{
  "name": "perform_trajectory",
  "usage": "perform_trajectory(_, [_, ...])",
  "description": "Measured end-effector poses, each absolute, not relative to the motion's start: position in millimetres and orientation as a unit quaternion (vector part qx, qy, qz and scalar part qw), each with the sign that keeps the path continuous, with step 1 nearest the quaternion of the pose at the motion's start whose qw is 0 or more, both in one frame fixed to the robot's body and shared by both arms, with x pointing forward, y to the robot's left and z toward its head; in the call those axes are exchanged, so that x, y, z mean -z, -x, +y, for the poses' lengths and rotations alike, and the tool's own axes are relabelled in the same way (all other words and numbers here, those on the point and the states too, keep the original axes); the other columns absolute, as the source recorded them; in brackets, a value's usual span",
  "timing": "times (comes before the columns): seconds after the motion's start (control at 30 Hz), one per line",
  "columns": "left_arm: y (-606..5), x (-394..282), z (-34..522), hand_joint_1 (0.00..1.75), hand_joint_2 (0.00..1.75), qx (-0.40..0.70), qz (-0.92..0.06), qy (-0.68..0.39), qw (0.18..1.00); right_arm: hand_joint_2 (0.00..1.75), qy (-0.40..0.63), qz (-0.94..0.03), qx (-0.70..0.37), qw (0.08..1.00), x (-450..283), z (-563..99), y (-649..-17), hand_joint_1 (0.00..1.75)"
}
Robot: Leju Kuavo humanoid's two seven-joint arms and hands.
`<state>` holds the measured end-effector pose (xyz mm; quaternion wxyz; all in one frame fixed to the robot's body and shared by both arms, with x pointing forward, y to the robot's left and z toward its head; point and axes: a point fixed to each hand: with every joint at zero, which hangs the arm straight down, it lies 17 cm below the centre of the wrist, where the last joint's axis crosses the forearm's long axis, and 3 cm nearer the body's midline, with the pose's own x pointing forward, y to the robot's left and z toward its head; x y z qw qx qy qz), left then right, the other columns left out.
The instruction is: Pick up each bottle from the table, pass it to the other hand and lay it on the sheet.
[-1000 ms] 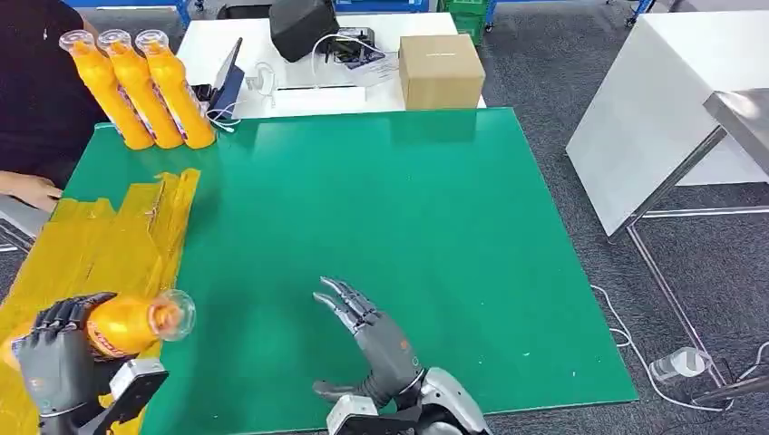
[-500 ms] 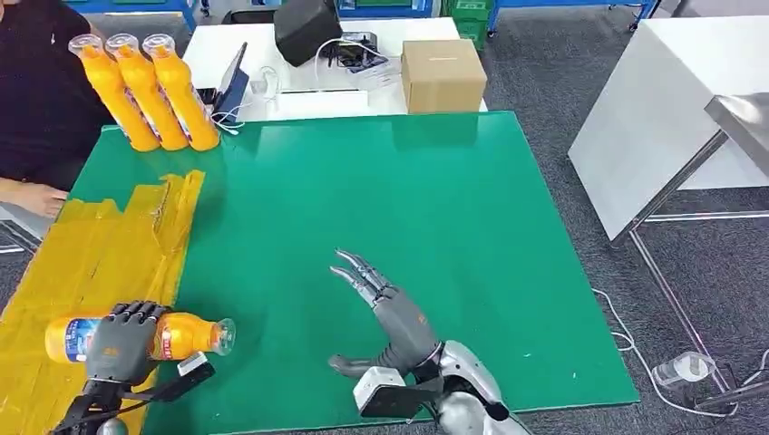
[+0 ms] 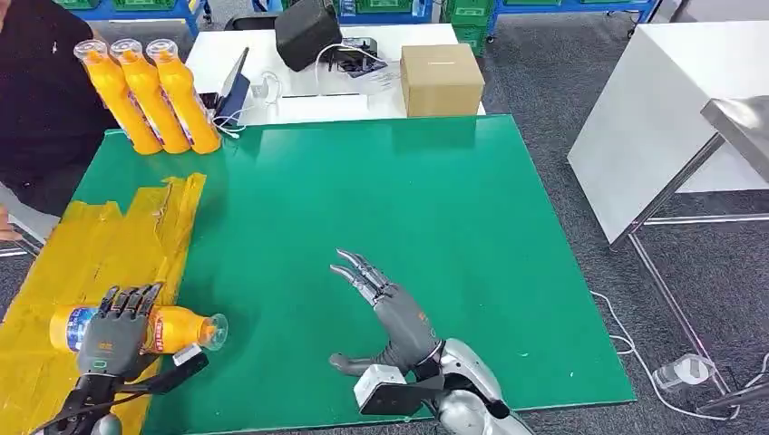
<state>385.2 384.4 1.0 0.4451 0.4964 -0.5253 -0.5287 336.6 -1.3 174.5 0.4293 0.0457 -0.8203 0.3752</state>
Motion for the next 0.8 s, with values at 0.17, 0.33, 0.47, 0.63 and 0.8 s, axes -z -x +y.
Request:
perform_trajectory(0.17, [-373, -1, 381, 0.0, 0.0, 0.531, -0.542, -0.466, 0.455, 1.75, -0.043, -0.819, -0.375, 0.432, -173, -4, -339, 0.0])
perform_trajectory(0.33, [-364, -10, 377, 0.0, 0.0, 0.52, -0.56, -0.458, 0.454, 1.75, -0.043, -0.818, -0.375, 0.434, -172, -5, -341, 0.0])
perform_trajectory(0.47, [-357, -14, 379, 0.0, 0.0, 0.513, -0.566, -0.46, 0.453, 1.75, -0.043, -0.817, -0.376, 0.436, -171, -4, -341, 0.0])
perform_trajectory(0.63, [-354, -18, 380, 0.0, 0.0, 0.511, -0.568, -0.463, 0.45, 1.75, -0.043, -0.816, -0.377, 0.437, -169, -4, -341, 0.0])
perform_trajectory(0.8, [-356, -65, 377, 0.0, 0.0, 0.391, -0.658, -0.452, 0.458, 1.75, -0.031, -0.817, -0.377, 0.436, -167, -5, -340, 0.0])
